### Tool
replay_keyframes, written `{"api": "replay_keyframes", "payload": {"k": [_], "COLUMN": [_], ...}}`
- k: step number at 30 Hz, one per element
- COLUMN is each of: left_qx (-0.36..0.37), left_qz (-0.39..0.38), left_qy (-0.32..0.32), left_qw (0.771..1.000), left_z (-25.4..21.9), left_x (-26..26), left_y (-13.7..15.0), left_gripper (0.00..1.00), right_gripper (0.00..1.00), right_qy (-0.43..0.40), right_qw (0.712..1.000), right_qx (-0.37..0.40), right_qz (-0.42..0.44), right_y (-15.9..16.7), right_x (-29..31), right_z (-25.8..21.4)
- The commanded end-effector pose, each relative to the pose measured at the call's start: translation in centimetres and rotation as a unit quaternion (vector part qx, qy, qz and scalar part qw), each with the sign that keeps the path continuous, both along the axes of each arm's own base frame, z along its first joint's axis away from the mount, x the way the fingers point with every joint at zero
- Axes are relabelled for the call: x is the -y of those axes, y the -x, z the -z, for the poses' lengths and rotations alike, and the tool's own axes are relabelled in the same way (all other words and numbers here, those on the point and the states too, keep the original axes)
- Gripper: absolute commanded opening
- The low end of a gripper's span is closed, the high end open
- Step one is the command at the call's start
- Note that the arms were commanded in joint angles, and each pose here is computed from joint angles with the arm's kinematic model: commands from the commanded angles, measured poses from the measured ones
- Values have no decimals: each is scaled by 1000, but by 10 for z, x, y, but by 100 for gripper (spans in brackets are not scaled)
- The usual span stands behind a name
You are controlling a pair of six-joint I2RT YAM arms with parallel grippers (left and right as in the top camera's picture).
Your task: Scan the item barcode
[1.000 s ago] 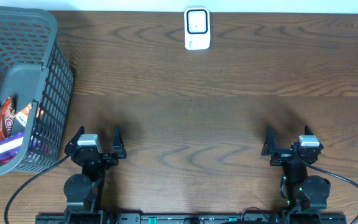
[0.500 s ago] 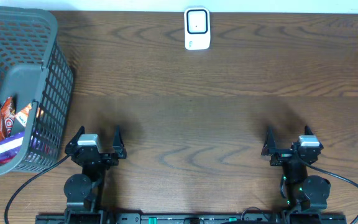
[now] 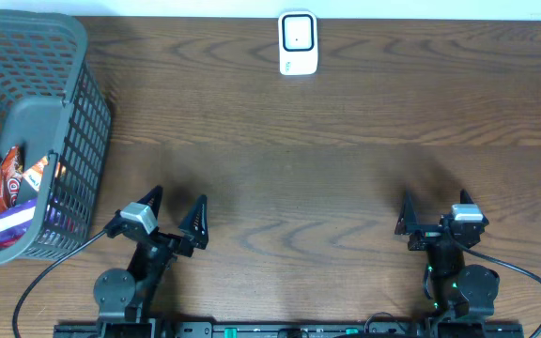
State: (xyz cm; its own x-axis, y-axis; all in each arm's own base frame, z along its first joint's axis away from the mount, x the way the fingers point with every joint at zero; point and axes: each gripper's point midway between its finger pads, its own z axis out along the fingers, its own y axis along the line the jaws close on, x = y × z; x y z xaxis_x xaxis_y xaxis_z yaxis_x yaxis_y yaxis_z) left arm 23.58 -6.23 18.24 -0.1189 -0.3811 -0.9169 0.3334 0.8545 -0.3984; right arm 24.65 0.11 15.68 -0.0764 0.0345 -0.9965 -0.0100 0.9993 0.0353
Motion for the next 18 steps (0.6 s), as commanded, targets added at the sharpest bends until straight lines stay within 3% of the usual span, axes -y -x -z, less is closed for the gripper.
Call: {"api": "replay_keyframes", "payload": {"k": [1,10,18], "left_qx": [19,33,-76], "left_qz": [46,46,44], "left_qy": [55,49,-11], "left_qw": [997,997,996], "left_z": [-30,-78,-93], "left_x": [13,13,14], "left_y": [10,11,-31], "left_gripper": [98,98,98], "right_gripper": [99,99,99], "right_qy": [-4,-4,-4], "right_qw": [1000,1000,1000], "right_qx": [-3,-3,-3], "right_qz": [3,3,2], "right_y": [0,0,0], "right_x": [1,1,1], "right_z": [2,2,2]}}
